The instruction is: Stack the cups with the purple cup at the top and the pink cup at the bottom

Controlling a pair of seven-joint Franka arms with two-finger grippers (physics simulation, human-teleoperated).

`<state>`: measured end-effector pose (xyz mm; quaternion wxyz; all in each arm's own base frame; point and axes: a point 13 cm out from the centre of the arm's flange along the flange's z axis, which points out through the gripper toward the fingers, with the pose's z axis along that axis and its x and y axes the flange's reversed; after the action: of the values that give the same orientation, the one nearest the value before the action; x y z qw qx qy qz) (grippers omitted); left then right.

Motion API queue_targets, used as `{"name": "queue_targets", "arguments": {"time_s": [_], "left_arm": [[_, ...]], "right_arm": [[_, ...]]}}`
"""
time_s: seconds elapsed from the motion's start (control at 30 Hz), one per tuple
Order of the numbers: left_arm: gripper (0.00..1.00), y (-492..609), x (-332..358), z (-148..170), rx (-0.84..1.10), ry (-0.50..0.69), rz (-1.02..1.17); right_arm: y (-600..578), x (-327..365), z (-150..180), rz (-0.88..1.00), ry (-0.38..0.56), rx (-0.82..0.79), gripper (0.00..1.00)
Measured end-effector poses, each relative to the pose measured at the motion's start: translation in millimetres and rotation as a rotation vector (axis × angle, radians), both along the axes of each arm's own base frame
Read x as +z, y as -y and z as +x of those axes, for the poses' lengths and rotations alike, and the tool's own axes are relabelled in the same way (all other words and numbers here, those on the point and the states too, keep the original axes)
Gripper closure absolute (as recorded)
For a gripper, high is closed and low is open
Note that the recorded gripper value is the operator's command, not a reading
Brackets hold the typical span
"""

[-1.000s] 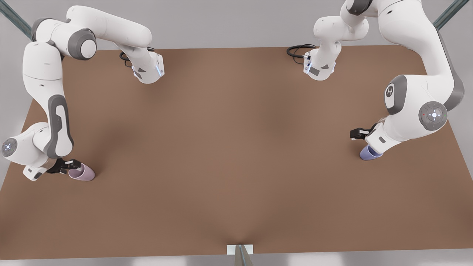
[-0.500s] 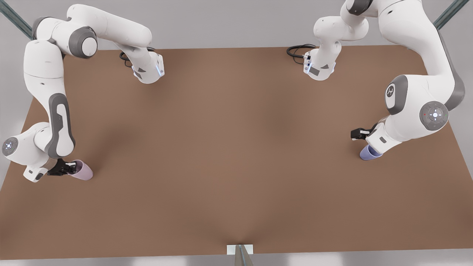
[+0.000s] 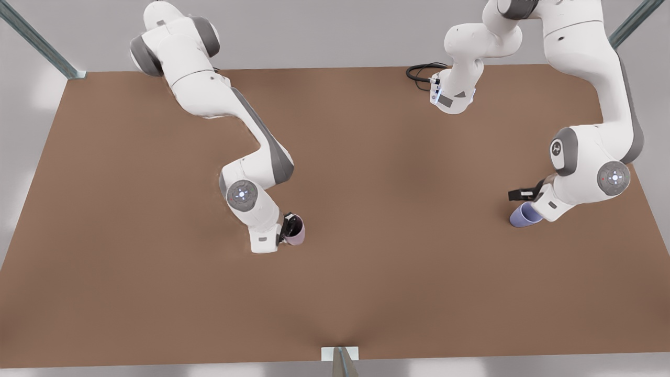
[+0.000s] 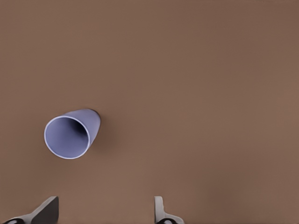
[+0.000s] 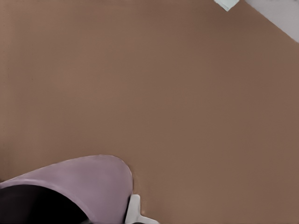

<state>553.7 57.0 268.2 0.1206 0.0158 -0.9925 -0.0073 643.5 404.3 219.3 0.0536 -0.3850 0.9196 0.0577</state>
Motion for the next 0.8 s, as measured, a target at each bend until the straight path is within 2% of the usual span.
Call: {"name": "queue_targets", "arguments": {"time_s": [0.13,0.23,0.33,0.37,0.4,0.43,0.47,0.53,0.6,0.8], "left_arm": [[0.00,-8.7,-54.1,-7.6,0.029,0.040,-0.013],[0.00,-28.6,-73.4,-2.2,0.054,0.096,-0.007],[0.00,-41.9,-83.5,6.4,0.056,0.147,0.003],[0.00,-45.1,-88.5,10.1,0.052,0.161,0.007],[0.00,-50.0,-93.2,13.4,0.050,0.174,0.010],[0.00,-53.9,-96.3,16.8,0.047,0.189,0.013],[0.00,-56.4,-98.6,19.9,0.041,0.202,0.016],[0.00,-58.5,-100.8,25.0,0.027,0.224,0.019],[0.00,-59.5,-106.9,27.2,0.012,0.231,0.021],[0.00,-60.2,-136.6,21.3,-0.023,0.206,0.020]], "right_arm": [[-117.1,-43.5,-24.4,0.015,-0.020,-0.098,0.79],[-154.3,-83.7,-49.5,-0.002,-0.059,-0.212,0.79],[-163.2,-107.7,-61.0,-0.022,-0.086,-0.345,0.77],[-164.2,-109.9,-62.2,-0.024,-0.091,-0.389,0.72],[-164.1,-114.8,-63.3,-0.028,-0.098,-0.432,0.72],[-163.4,-119.4,-64.0,-0.032,-0.105,-0.474,0.62],[-163.0,-121.9,-64.3,-0.033,-0.110,-0.514,0.44],[-166.4,-120.7,-66.9,-0.031,-0.113,-0.581,0.32],[-167.4,-116.6,-66.4,-0.026,-0.117,-0.647,0.28],[-166.1,-106.4,-64.4,-0.015,-0.134,-0.808,0.26]]}}
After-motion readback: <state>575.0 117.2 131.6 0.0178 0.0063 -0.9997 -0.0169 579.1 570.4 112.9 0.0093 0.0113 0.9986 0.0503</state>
